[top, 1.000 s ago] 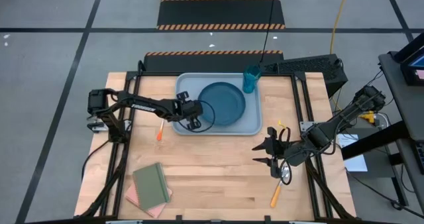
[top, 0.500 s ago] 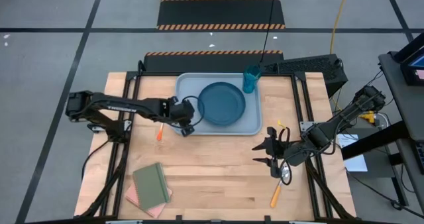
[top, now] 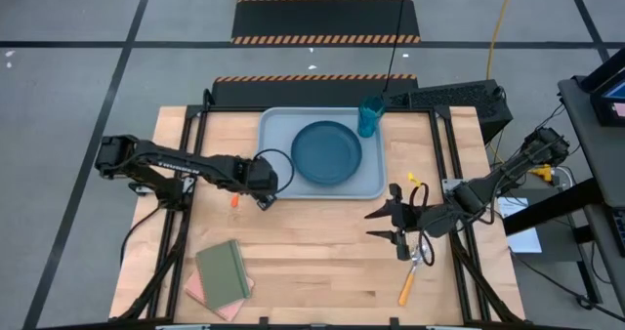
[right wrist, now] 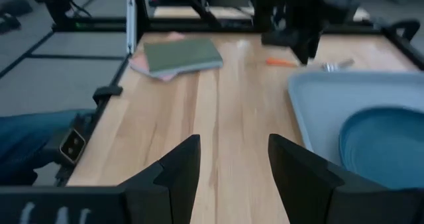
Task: Pick and place plate/cup/fork/spoon on tray
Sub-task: Put the orange fork to the left of the blue plate on the blue tray
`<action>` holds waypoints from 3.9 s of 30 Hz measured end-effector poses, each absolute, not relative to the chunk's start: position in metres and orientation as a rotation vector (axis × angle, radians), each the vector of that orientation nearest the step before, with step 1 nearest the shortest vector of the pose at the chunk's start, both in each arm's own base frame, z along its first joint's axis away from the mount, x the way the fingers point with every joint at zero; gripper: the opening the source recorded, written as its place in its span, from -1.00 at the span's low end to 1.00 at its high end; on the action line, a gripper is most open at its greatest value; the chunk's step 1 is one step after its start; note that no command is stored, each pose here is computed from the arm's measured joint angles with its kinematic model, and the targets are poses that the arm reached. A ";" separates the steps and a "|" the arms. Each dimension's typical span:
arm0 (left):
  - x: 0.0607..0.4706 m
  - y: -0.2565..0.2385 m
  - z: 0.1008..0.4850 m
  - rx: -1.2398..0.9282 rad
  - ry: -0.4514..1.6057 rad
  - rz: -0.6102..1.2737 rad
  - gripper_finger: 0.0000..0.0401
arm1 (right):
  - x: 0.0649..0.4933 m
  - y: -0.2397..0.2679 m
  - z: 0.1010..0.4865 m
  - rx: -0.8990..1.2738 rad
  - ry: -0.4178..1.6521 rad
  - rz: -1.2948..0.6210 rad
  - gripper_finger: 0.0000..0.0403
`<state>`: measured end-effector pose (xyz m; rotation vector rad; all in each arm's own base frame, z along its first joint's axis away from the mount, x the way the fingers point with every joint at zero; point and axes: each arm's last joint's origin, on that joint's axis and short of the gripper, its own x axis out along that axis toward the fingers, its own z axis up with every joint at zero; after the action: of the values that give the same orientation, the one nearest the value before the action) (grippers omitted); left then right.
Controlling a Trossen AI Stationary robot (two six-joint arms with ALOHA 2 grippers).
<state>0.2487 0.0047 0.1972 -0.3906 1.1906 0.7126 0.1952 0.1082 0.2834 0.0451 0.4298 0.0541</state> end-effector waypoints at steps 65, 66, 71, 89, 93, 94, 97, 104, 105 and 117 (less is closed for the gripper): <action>0.197 0.056 0.119 -0.622 1.112 1.066 -0.52 | 0.203 0.111 0.305 -0.115 0.202 0.106 -0.15; 0.197 0.055 0.119 -0.619 1.115 1.061 -0.58 | 0.203 0.111 0.305 -0.116 0.203 0.106 -0.15; 0.197 0.055 0.119 -0.599 1.133 1.036 -0.90 | 0.203 0.111 0.304 -0.121 0.212 0.106 -0.15; 0.186 0.057 0.144 -0.597 1.064 0.991 -0.92 | 0.203 0.111 0.303 -0.125 0.219 0.106 -0.15; 0.179 0.054 0.156 -0.612 1.013 0.987 -0.94 | 0.203 0.111 0.303 -0.127 0.220 0.106 -0.15; 0.180 0.054 0.160 -0.619 0.976 0.978 -0.94 | 0.203 0.111 0.303 -0.128 0.220 0.106 -0.15; 0.184 0.052 0.170 -0.632 0.871 0.933 -0.93 | 0.203 0.111 0.303 -0.130 0.222 0.105 -0.15; 0.201 0.053 0.191 -0.686 0.560 0.864 -0.94 | 0.202 0.111 0.302 -0.135 0.232 0.103 -0.15; 0.205 0.053 0.195 -0.698 0.502 0.853 -0.94 | 0.202 0.111 0.302 -0.136 0.232 0.103 -0.15; 0.245 0.052 0.193 -0.689 0.195 0.842 -0.94 | 0.202 0.111 0.301 -0.166 0.235 0.106 -0.15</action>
<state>0.2454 0.0518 0.1933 -0.6889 0.1954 0.8418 0.2023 0.1106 0.3013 -0.1658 0.2349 0.1055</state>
